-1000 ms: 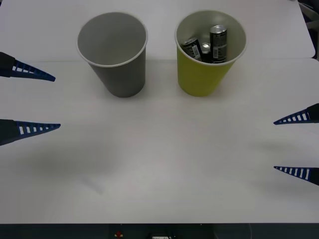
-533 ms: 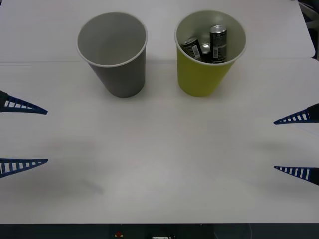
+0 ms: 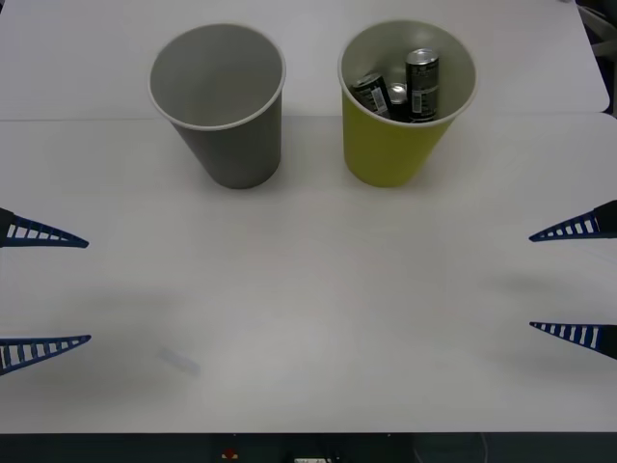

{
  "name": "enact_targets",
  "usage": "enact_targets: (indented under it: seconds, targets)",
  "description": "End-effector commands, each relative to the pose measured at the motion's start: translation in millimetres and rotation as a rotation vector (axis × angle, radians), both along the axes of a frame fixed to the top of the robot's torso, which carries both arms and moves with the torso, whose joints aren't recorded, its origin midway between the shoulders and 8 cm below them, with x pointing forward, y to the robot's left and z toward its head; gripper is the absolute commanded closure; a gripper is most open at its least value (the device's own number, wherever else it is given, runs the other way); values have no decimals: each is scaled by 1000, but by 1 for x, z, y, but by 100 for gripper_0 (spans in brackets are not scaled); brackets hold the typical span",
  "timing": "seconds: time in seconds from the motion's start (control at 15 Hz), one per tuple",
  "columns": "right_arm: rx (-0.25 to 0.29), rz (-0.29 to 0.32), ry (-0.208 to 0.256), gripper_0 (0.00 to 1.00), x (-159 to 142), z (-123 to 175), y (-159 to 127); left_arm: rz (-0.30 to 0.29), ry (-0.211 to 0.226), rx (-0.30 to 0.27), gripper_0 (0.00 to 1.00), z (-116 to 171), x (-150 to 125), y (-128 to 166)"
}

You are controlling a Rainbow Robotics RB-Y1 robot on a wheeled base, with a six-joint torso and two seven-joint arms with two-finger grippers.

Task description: Put the can into the green bin and the plastic bottle into the gray bin

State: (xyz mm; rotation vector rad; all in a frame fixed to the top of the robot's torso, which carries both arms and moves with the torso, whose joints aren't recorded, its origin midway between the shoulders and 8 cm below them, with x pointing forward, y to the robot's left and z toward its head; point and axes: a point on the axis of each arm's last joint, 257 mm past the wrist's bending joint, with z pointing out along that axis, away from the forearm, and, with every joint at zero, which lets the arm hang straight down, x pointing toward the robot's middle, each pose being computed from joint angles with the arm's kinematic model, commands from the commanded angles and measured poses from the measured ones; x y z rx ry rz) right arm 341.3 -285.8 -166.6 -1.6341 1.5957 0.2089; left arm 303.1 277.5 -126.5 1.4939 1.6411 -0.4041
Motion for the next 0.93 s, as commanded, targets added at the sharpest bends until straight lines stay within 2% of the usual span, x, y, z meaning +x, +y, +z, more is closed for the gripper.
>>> enact_targets:
  seconds: [0.07, 0.27, 0.53, 0.93]
  targets:
    - [0, 0, 0, 0, 0, 0, 0, -2, 0, 9, 0, -3, -3, 2]
    - [0, 0, 0, 0, 0, 0, 0, -4, -11, 38, 0, -8, -3, 7]
    - [0, 0, 0, 0, 0, 0, 0, 3, -27, 134, 0, -21, -1, 26]
    - [0, 0, 0, 0, 0, 0, 0, 3, -20, 144, 0, -25, -4, 29]
